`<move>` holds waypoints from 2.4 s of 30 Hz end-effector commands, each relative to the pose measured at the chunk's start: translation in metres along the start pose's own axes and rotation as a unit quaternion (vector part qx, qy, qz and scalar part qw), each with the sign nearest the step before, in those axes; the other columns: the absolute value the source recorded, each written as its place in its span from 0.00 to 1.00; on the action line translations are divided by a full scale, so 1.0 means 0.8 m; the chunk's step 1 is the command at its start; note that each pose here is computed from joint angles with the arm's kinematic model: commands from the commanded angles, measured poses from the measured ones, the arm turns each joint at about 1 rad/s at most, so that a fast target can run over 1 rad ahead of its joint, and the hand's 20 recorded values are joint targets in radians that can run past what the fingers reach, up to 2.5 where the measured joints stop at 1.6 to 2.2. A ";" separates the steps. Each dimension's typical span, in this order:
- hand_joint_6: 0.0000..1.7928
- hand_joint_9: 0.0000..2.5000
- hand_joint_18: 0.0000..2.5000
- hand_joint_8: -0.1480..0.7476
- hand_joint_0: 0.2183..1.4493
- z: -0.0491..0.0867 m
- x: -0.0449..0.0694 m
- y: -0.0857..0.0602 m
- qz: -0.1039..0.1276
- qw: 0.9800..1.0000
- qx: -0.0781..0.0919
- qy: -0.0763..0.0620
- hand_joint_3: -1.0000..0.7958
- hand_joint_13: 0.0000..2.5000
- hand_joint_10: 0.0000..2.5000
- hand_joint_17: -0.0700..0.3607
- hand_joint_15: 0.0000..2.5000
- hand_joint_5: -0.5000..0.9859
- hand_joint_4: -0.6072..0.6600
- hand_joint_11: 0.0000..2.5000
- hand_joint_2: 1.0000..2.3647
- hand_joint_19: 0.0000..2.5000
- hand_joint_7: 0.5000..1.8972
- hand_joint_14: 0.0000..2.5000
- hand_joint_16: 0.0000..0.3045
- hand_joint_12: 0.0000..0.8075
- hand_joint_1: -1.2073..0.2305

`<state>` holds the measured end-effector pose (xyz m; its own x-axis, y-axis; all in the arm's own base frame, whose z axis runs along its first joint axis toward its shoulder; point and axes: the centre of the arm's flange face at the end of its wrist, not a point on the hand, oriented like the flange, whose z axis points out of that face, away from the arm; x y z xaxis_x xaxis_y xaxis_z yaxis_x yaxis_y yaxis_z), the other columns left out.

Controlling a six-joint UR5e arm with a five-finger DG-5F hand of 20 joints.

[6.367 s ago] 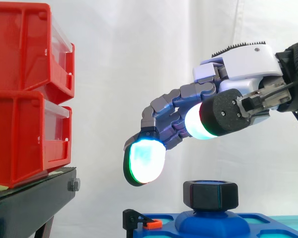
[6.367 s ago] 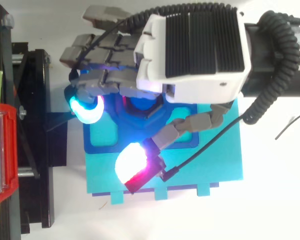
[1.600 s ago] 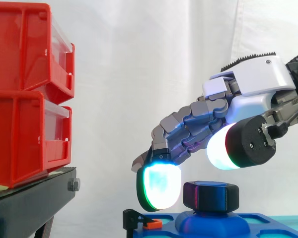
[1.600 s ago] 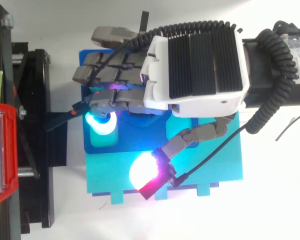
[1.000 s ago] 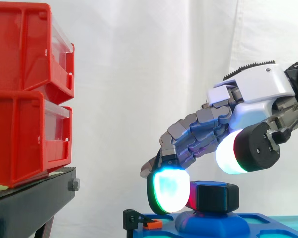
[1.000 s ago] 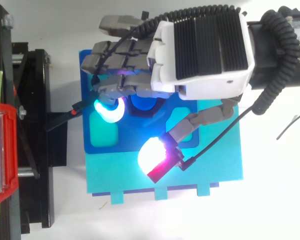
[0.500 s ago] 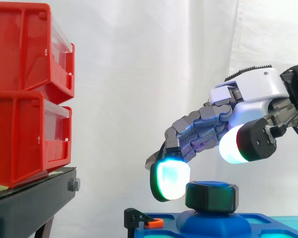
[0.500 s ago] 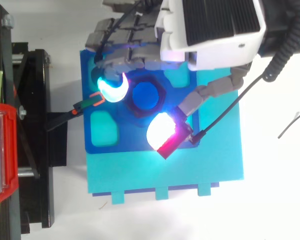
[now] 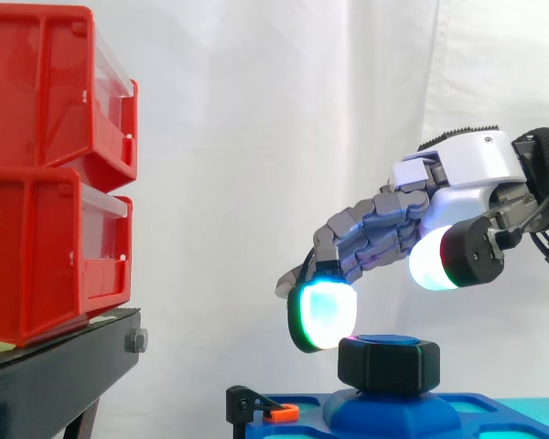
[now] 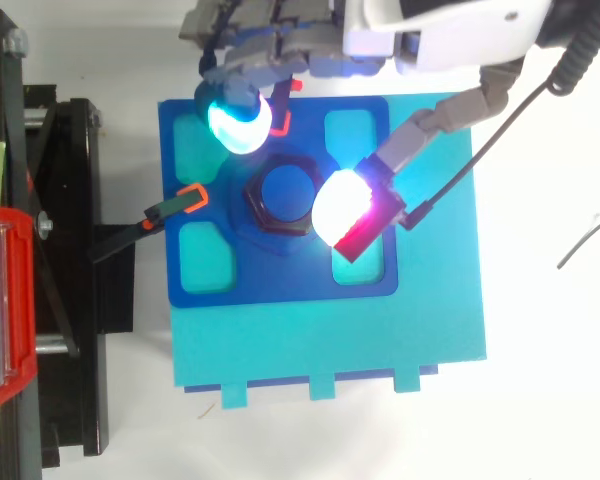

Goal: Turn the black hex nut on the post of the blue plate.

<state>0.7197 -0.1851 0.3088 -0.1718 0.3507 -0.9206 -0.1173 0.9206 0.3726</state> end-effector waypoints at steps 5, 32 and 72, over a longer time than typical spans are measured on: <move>0.28 0.12 0.04 0.46 0.19 0.002 -0.007 -0.001 -0.012 1.000 -0.015 -0.017 0.28 0.09 0.00 0.48 0.00 0.21 0.65 0.00 0.00 0.06 0.38 0.00 0.20 0.48 0.52; 0.28 0.12 0.04 0.46 0.19 0.044 0.026 0.084 0.002 1.000 0.023 -0.015 0.28 0.09 0.00 0.48 0.00 0.21 0.66 0.00 0.00 0.06 0.38 0.00 0.20 0.48 0.53; 0.28 0.12 0.04 0.46 0.19 0.030 0.040 0.072 0.008 0.999 0.032 0.023 0.28 0.09 0.00 0.48 0.00 0.21 0.66 0.00 0.00 0.06 0.38 0.00 0.20 0.48 0.53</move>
<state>0.7316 -0.1124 0.2977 -0.2176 0.3580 -0.9080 -0.0425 0.9260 0.3752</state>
